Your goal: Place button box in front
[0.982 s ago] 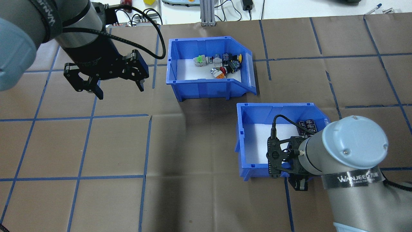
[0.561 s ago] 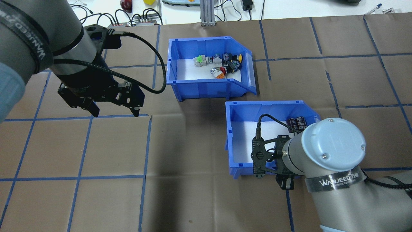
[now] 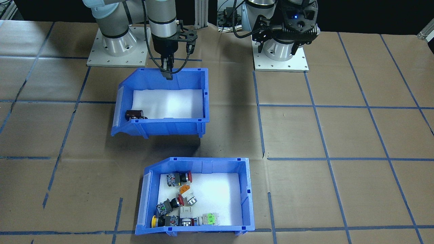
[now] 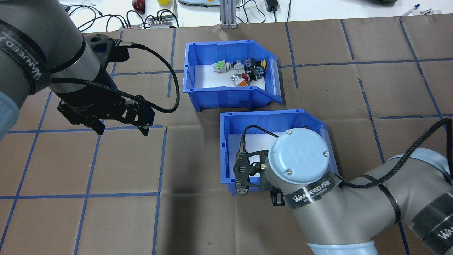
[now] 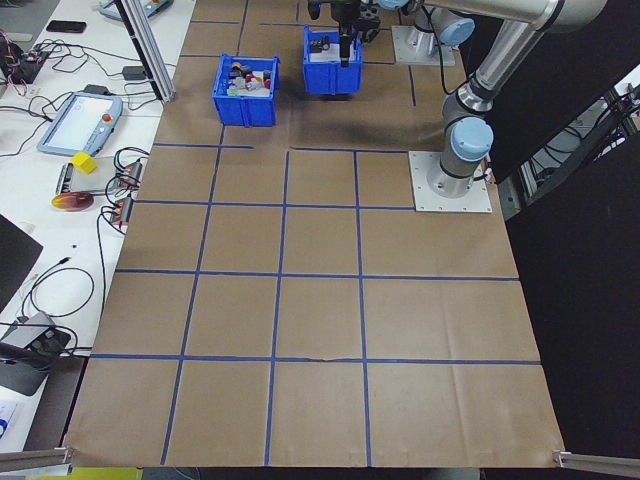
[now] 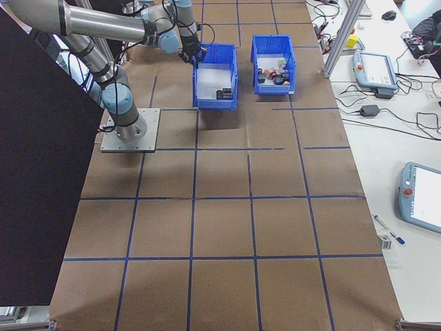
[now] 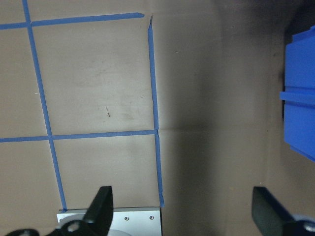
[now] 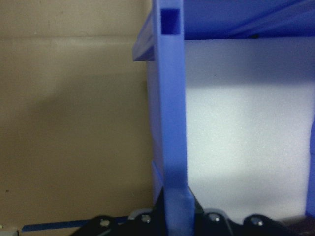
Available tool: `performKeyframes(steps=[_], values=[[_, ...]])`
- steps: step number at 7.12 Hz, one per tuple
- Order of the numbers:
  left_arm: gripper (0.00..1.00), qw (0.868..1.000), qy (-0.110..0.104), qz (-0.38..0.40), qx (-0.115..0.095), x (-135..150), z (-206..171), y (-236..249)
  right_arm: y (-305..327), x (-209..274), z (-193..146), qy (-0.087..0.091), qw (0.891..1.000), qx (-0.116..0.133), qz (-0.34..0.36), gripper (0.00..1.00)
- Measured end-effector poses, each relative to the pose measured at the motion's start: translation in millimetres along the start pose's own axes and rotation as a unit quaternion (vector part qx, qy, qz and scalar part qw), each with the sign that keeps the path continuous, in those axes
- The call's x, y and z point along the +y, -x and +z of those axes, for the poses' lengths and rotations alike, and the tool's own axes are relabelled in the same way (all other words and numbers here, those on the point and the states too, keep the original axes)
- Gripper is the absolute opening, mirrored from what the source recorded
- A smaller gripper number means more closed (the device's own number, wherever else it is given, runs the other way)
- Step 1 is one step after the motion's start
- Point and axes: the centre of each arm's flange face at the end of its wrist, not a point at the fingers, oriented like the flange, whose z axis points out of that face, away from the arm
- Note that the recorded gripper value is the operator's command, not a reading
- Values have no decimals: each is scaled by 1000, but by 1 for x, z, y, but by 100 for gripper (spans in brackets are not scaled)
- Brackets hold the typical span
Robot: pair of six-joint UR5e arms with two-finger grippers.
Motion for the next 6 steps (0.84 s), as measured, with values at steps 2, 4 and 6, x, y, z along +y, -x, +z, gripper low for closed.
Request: performKeyframes(steps=[2,4,6], values=[[99,1000,-4,1,-1,-2,0,7,6,-25,9,6,1000,-1,3,10],[99,1000,-6,10,0,-5,0,20,8,-36,17,7,1000,-2,9,23],[99,1000,-4,12,1,-6,1,24,9,-42,24,8,1000,-5,17,100]])
